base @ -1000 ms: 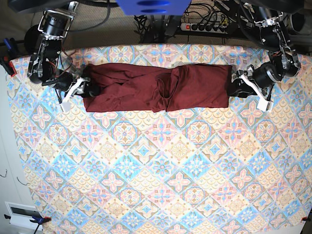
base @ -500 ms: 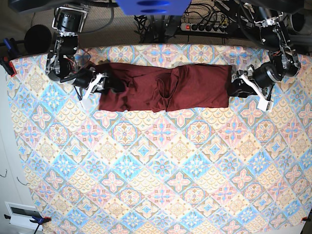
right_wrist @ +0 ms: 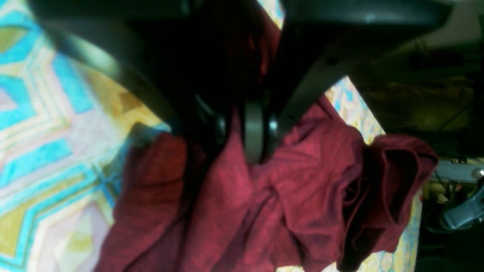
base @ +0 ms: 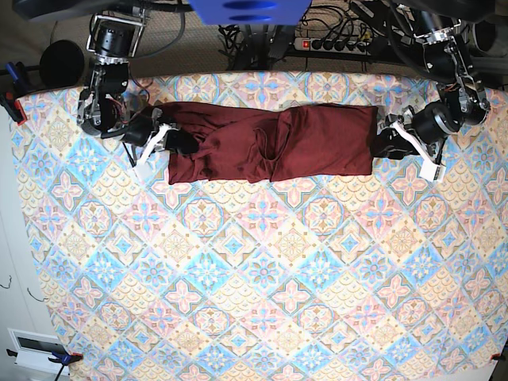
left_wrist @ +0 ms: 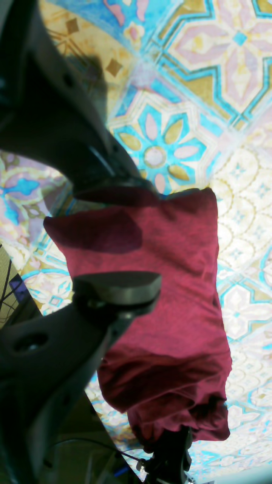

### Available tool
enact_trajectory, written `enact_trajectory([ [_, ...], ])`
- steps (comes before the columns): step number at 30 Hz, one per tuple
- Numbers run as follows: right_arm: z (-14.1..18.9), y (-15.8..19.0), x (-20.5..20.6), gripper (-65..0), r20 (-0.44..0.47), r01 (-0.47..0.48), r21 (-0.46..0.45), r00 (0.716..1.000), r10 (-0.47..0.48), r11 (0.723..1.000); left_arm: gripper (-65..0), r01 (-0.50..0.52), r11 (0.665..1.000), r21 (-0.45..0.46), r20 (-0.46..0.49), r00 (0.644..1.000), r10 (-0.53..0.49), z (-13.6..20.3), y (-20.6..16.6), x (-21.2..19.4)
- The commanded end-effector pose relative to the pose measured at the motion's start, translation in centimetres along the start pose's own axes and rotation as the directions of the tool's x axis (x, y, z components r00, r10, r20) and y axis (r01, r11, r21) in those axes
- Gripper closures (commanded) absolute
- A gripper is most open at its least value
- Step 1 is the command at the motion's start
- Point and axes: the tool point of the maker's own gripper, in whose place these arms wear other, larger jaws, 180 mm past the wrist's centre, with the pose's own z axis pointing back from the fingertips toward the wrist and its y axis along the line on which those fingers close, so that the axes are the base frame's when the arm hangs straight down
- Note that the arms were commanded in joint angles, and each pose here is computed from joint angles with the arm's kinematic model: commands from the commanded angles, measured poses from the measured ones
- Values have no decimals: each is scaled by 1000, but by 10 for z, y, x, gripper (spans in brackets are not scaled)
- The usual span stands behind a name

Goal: Layout the t-shirt on the table in an organized manner, then fold the t-shirt properly
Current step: 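Grasp the strip end with the right gripper and pull it outward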

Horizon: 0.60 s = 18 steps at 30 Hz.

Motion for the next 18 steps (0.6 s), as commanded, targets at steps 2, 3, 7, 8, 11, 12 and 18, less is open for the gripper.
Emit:
enact_trajectory([
  [2, 21, -21, 21, -7, 33, -20, -75, 999, 22, 997, -253, 26, 1000, -4, 48, 999, -26, 5, -1, 16],
  [3, 28, -27, 30, -7, 59, -17, -94, 998, 23, 995, -253, 31, 1000, -5, 56, 998, -30, 5, -2, 20],
  [7, 59, -56, 51, -7, 83, -34, -207, 995, 52, 978, -253, 32, 999, -6, 60, 998, -31, 4, -2, 22],
  [8, 65, -62, 54, -7, 78, -43, -233, 995, 63, 972, -253, 33, 999, -7, 61, 998, -32, 4, -2, 22],
  [11, 81, -74, 71, -7, 73, -77, -294, 992, 102, 953, -253, 32, 999, -9, 61, 998, -31, 4, -3, 22],
  [12, 85, -77, 75, -7, 68, -86, -309, 991, 113, 947, -253, 32, 999, -9, 61, 998, -31, 4, -3, 22],
  [18, 97, -77, 86, -7, 51, -136, -343, 985, 163, 929, -253, 33, 999, -10, 60, 998, -32, 4, -3, 22],
])
